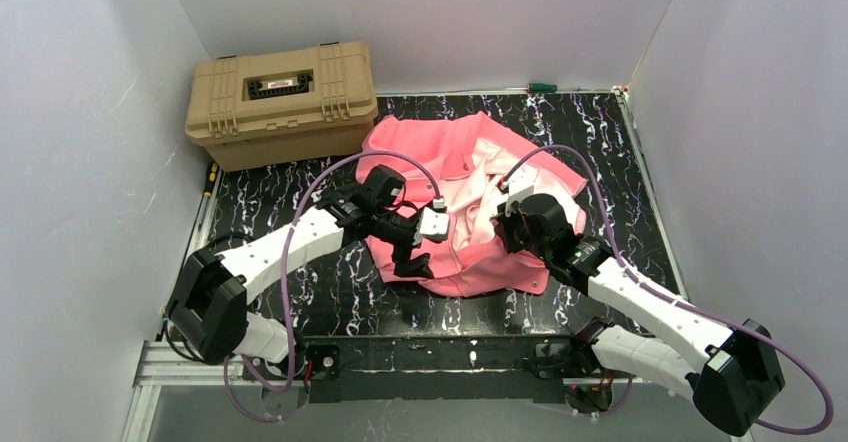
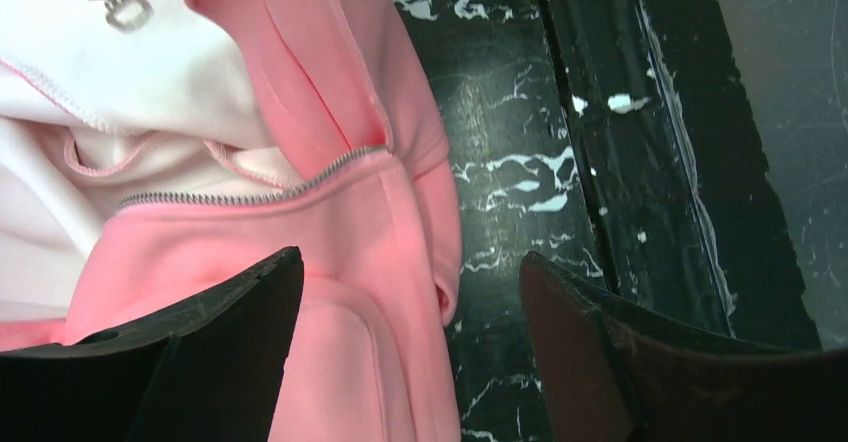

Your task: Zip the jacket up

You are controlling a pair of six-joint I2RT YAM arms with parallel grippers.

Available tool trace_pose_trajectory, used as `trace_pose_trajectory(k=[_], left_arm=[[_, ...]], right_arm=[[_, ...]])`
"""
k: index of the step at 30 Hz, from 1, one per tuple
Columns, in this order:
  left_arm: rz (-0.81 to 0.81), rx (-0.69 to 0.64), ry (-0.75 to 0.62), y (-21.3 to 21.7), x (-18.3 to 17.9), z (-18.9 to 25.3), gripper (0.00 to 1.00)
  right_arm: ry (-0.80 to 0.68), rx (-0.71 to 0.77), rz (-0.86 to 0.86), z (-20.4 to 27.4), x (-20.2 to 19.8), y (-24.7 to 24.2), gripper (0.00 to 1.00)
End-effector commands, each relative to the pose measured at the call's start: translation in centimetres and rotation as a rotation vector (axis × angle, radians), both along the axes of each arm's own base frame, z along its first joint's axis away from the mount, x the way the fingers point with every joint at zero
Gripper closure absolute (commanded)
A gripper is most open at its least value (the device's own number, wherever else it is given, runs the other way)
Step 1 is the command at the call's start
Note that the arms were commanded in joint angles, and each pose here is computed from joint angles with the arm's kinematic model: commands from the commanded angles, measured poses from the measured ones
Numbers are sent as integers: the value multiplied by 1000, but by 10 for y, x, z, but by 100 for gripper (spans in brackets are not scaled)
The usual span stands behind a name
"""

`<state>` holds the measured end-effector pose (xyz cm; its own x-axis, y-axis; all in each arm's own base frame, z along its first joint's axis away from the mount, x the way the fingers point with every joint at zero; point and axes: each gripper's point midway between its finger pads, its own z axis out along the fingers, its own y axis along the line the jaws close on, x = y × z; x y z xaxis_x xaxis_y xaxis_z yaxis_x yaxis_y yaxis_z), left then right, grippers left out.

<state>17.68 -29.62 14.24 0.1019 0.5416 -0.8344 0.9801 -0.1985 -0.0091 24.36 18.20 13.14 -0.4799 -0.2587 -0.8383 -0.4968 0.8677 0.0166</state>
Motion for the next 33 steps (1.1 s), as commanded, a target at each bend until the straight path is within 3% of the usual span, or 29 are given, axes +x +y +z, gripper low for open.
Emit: trace_pose_trajectory(k=[1,6,15,20,27,33], left_arm=[[41,-111,30,-23,5,15,22],[161,-131,194,-38,18,7,22],[244,-123,300,-42,15,-35,22],[252,-133,205,-41,21,-57,21],[163,-100,-67,-41,25,-88,18],[216,-74,-124,-43,40,-94,36]], right_arm=[[-43,71,96,14,0,20,99],[-58,114,154,23,-6,28,99],[-26,72,174,15,-10,26,99],[-14,58,176,14,-7,26,99],[-8,51,161,18,1,21,99],[-1,59,149,19,4,18,99]])
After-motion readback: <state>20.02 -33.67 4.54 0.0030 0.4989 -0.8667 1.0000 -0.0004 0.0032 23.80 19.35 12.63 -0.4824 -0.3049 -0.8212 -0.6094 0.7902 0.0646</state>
